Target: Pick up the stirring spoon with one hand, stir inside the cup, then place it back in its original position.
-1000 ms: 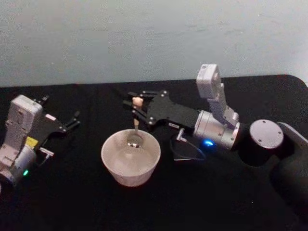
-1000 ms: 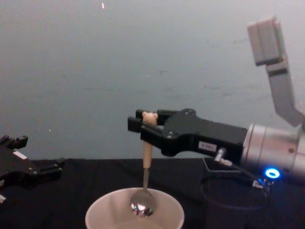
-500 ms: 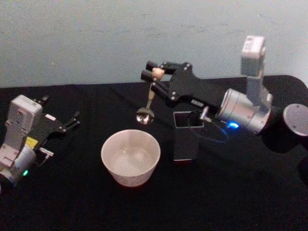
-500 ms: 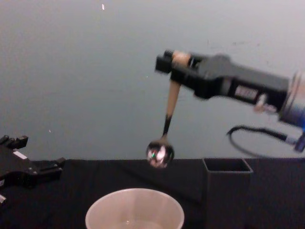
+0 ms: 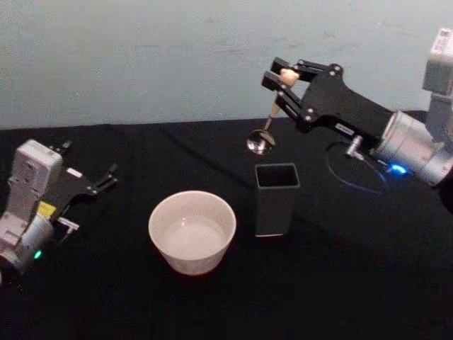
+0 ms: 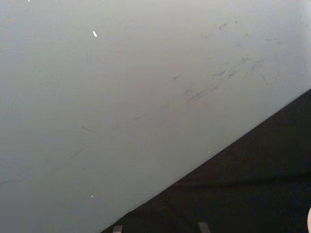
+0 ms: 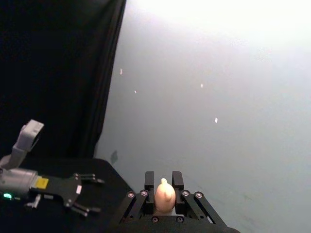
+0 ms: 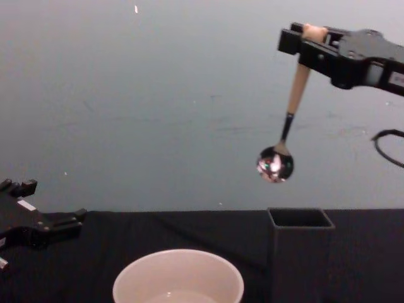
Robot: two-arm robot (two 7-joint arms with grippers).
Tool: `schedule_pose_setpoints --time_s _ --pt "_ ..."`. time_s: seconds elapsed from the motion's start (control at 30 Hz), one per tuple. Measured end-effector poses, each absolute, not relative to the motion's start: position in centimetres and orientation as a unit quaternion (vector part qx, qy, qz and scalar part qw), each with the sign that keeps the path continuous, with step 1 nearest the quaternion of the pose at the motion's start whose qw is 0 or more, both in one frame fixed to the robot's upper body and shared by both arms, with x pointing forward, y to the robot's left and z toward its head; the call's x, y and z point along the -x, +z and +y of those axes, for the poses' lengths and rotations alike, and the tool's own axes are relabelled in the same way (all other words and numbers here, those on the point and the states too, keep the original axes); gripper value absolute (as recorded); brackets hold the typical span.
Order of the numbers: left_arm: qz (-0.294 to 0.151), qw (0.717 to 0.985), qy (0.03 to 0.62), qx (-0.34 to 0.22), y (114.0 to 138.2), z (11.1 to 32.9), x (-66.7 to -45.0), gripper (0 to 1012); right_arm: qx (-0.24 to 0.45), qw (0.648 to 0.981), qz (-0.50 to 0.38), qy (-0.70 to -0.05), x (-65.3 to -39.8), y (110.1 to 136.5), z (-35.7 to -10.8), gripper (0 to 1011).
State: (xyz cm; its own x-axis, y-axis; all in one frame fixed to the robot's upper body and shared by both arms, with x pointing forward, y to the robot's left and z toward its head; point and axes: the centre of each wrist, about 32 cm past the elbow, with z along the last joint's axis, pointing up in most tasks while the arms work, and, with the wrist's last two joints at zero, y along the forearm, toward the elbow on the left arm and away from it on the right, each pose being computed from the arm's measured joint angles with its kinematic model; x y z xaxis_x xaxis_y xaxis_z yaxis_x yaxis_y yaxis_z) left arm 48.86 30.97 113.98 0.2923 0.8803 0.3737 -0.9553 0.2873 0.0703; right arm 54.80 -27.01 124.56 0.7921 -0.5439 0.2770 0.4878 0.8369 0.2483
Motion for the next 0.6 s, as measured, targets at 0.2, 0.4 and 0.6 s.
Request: schedule_pose_setpoints --time_s 0.2,0.4,0.6 --pt "-0.132 0.791 0.580 -0.141 114.0 31.0 -48.9 1001 -0.066 0.944 -0.160 -0.282 -54.0 123.9 -27.8 215" --pt "-0.132 0.791 0.580 -0.141 114.0 31.0 -48.9 1001 -0.048 0.945 -0.152 -0.285 -53.8 122.9 -28.0 215" --pt "-0.132 0.791 0.580 -0.141 114.0 31.0 -48.9 1002 -0.040 0.945 -0.151 -0.288 -54.1 122.2 -27.9 215"
